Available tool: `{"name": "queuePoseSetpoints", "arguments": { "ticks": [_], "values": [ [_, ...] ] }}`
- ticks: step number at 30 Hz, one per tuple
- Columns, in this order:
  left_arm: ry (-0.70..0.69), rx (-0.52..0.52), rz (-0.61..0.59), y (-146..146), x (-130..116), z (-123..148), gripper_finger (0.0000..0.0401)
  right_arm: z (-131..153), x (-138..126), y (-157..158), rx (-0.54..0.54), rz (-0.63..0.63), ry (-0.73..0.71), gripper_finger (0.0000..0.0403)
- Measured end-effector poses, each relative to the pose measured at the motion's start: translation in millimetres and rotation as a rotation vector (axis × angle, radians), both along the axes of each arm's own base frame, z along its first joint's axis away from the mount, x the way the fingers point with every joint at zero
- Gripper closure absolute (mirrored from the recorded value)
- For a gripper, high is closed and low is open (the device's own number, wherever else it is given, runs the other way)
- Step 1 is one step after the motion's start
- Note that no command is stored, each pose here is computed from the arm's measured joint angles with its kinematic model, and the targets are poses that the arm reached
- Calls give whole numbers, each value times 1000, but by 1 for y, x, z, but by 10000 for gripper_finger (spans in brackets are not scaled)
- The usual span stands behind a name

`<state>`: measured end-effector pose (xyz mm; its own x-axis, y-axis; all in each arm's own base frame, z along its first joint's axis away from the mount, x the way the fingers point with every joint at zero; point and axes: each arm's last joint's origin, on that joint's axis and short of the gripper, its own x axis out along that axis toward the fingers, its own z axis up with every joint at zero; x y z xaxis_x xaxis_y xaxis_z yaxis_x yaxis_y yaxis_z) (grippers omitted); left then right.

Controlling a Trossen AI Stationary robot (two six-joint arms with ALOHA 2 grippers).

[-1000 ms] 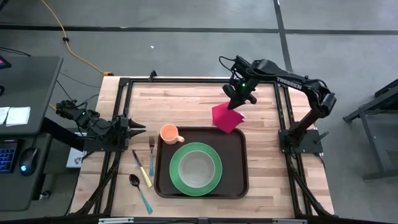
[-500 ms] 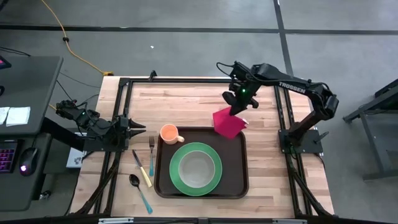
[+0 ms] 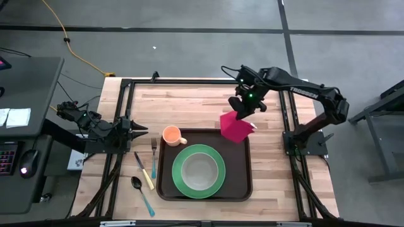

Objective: Set up tray
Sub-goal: Put the red table napkin on the black serving tray to the right of the green plate

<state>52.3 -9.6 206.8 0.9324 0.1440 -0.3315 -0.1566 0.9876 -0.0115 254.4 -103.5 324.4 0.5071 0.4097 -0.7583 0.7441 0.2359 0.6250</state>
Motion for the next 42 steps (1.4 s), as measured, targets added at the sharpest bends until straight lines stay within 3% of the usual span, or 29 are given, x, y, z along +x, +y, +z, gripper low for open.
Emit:
{"name": "queuePoseSetpoints", "arguments": {
  "ticks": [19, 42],
  "values": [
    [-9, -12, 3, 0, 0, 1, 293, 12, -5, 38, -34, 21, 53, 403],
    [-6, -32, -19, -1, 0, 1, 293, 11, -1, 58, -61, 24, 98, 403]
  ]
}}
